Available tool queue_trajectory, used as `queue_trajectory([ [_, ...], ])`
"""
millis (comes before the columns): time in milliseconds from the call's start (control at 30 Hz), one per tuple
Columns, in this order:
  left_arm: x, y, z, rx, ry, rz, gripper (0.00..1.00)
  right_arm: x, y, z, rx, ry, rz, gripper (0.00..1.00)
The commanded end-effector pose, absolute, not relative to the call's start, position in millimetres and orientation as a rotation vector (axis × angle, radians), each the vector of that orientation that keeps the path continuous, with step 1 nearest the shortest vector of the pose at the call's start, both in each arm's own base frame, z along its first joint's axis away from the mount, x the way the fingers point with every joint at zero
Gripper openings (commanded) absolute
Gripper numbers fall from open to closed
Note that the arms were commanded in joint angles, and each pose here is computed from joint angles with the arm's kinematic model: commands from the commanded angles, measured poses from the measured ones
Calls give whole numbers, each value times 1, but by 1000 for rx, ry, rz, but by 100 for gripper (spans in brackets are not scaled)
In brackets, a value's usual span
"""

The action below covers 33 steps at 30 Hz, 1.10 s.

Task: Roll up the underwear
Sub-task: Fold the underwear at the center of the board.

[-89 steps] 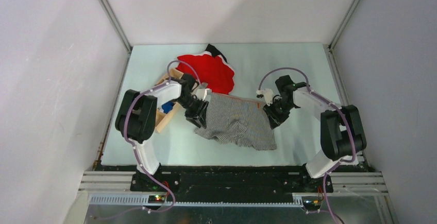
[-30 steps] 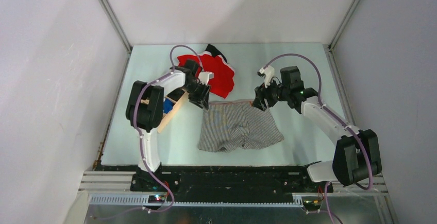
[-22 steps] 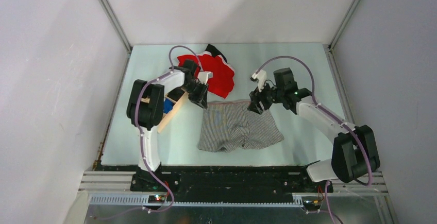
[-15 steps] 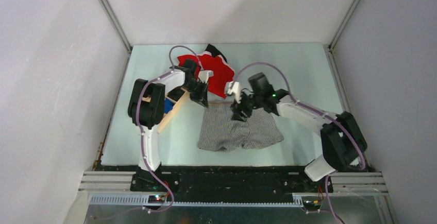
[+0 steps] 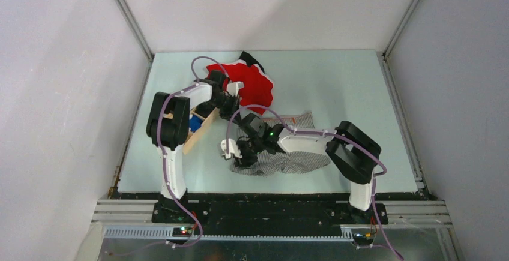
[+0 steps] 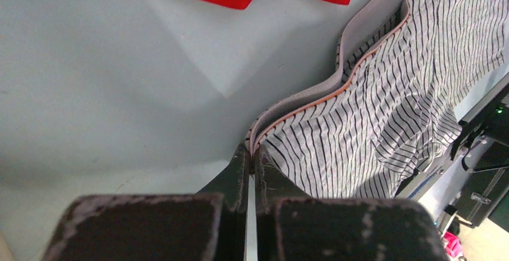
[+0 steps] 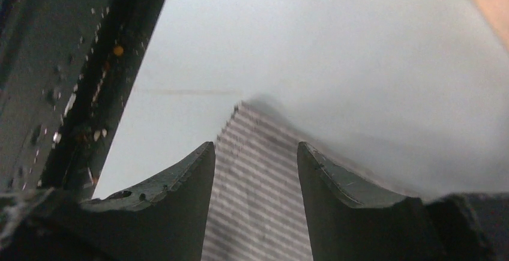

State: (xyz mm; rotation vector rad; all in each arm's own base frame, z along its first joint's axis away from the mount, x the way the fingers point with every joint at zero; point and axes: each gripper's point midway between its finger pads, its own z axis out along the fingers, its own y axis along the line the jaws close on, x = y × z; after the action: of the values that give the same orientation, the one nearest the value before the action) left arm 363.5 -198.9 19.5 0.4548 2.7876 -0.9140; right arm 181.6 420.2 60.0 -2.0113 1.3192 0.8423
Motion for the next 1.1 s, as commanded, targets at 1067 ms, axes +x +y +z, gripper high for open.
queue_trajectory([
  [1067, 370, -179, 37, 364, 2758, -890, 0, 159, 468, 45, -2239, 1098, 937, 44],
])
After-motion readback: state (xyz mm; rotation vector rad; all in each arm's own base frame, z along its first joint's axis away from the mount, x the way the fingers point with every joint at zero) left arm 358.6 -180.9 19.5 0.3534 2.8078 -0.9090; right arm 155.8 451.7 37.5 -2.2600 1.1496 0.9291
